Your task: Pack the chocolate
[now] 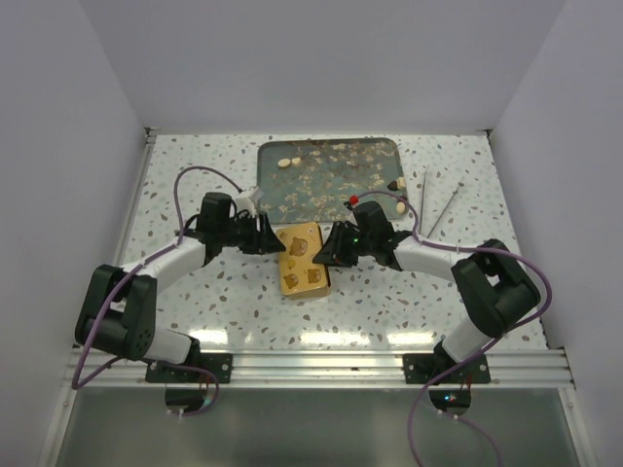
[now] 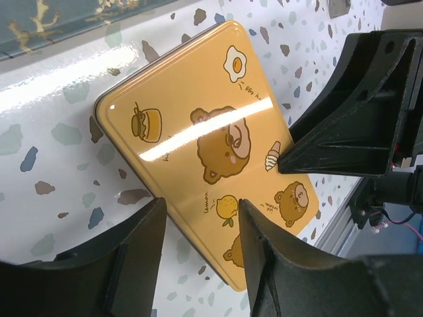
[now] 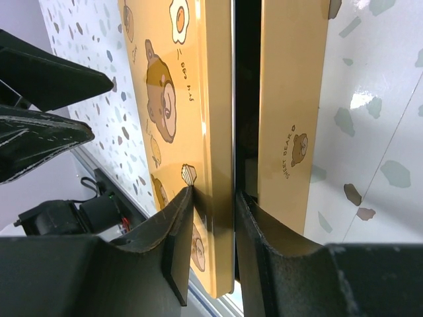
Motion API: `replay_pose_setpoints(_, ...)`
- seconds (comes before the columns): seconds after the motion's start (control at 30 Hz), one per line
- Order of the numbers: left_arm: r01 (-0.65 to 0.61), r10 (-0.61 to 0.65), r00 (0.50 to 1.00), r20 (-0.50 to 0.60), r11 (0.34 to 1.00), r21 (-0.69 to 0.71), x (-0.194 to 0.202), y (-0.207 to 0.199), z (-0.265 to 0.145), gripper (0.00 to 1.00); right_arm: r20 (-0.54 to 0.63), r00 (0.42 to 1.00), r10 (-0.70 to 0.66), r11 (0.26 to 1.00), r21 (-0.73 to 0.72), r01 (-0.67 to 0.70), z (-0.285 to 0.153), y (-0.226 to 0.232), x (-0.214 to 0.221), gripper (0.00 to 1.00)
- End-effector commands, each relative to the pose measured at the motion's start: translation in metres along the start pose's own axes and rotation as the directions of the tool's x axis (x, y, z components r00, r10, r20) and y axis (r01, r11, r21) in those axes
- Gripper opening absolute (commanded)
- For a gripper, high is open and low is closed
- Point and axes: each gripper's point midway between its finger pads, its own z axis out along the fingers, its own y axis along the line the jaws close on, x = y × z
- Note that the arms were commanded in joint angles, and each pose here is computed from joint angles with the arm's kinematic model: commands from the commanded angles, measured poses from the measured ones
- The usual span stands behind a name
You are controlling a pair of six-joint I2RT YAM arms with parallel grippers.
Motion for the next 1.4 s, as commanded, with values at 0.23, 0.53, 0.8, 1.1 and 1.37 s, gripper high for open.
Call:
replay_pose_setpoints(0.23,0.008,-0.008,0.999,0.042,1.0,0.016,0.007,-0.004,-0.005,0.65,0.054,0.998,-0.026,1.0,-0.017,0.027,-0.005,0.013,-0.015,0.32)
replay_pose_setpoints(0.53,0.031,-0.04,0.996,0.079,0.993,0.114,0.02,-0.011,0.0,0.73,0.059,0.998,-0.025,1.0,-0.016,0.026,-0.006,0.013,-0.016,0.32)
replay_pose_setpoints(0.8,0.04,-0.054,0.995,0.089,0.987,0.159,0.015,-0.017,0.006,0.75,0.064,0.998,-0.026,1.0,-0.014,0.027,-0.008,0.013,-0.016,0.33)
replay_pose_setpoints(1.1,0.051,-0.062,0.995,0.077,0.99,0.132,0.02,-0.011,0.007,0.74,0.064,0.998,-0.025,1.0,-0.015,0.026,-0.008,0.013,-0.017,0.33)
replay_pose_setpoints(1.37,0.057,-0.063,0.997,0.048,0.991,0.118,0.025,-0.013,0.014,0.74,0.072,0.997,-0.027,0.999,-0.016,0.028,-0.01,0.014,-0.018,0.33)
